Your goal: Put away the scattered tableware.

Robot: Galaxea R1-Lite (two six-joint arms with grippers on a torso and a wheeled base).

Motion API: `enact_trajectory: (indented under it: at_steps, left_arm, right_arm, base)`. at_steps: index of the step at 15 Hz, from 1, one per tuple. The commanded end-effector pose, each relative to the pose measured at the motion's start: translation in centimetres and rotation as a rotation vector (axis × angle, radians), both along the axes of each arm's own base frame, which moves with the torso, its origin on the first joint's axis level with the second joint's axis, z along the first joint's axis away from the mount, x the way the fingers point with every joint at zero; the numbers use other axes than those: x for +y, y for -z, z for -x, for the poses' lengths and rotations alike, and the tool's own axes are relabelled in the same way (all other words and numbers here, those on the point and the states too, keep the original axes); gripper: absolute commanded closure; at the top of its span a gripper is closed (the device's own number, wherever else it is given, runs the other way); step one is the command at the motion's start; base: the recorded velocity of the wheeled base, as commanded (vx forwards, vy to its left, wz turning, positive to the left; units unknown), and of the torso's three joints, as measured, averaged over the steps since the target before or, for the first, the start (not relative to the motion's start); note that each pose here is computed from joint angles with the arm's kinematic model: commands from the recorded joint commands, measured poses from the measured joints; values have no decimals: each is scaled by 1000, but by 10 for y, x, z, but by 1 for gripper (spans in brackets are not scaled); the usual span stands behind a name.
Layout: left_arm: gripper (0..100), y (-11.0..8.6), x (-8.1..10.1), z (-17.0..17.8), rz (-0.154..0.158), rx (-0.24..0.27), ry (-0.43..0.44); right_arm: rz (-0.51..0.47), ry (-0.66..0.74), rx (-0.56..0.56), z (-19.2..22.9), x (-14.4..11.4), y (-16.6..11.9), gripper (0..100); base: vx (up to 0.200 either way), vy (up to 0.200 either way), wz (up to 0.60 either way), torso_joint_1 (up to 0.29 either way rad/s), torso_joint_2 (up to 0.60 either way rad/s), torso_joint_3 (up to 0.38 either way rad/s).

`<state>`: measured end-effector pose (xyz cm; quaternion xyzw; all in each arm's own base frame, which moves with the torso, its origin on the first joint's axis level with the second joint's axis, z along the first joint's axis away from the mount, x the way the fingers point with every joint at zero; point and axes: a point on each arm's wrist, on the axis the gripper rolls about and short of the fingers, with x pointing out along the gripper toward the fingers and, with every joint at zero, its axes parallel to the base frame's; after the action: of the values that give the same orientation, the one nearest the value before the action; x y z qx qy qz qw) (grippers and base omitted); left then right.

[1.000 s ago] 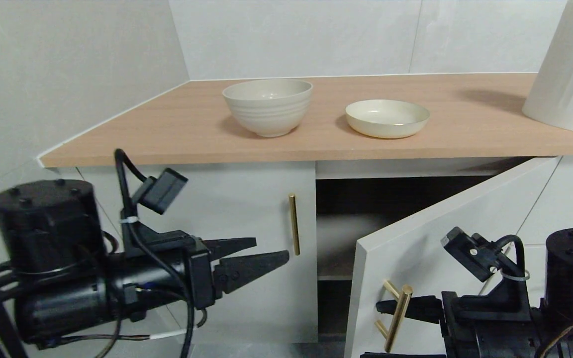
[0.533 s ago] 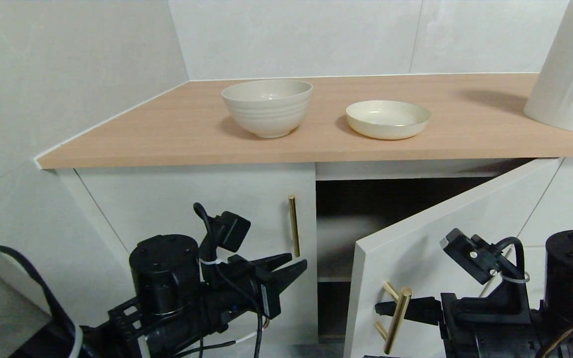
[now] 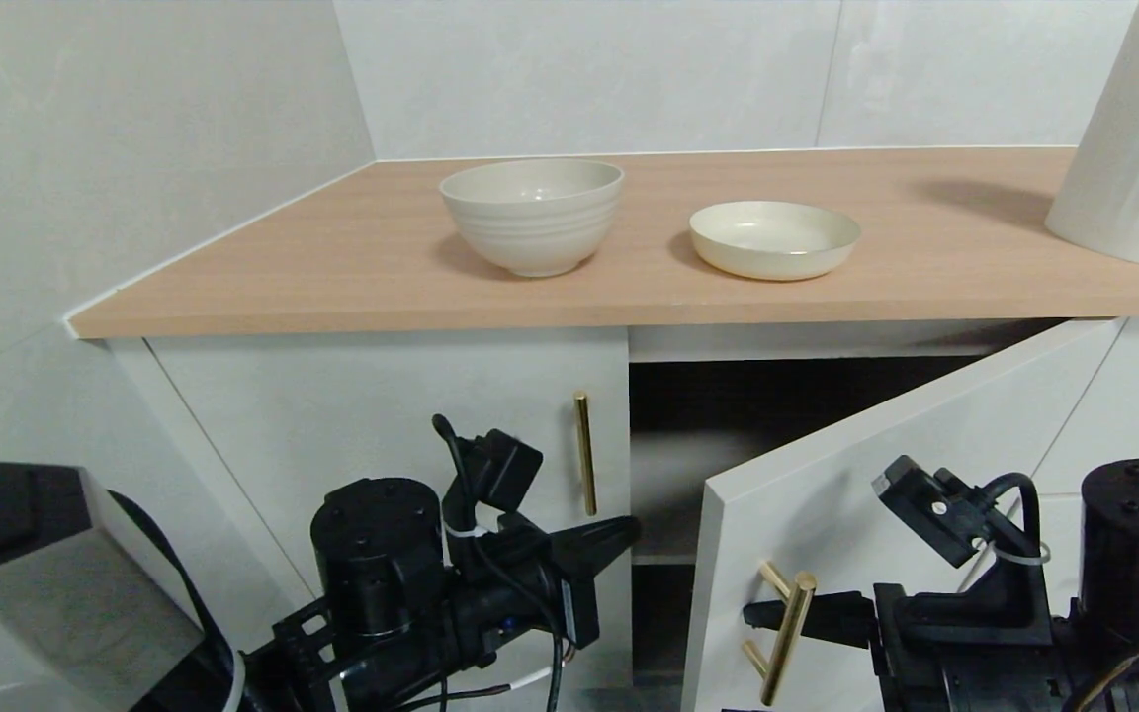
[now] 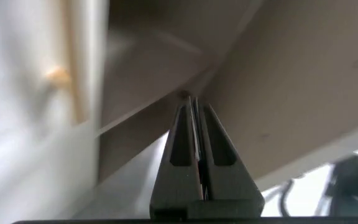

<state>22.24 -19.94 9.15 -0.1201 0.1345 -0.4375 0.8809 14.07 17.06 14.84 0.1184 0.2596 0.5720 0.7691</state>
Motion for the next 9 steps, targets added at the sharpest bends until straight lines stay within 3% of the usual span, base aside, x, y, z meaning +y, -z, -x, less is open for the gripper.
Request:
enact_trajectory:
  at_steps: [1,4,7,9]
  left_arm:
    - [100,-6,-12,1,22,-26,53]
    - [100,1,-29,0,-48,-25,148]
    - [100,-2,-41,6,-28,-51,241]
    - [100,1,-47,9,-31,-53,257]
  right_arm:
    - [9,3,8,-1,1,2,0]
    - [1,4,-1,0,0,0,0]
    - [8,15,-6,1,-3,1,0]
    - [8,44,-17,0,-4,0,0]
  base:
    - [0,0,0,0,0,0]
    - [0,0,0,0,0,0]
    - [0,0,0,0,0,0]
    - [0,0,0,0,0,0]
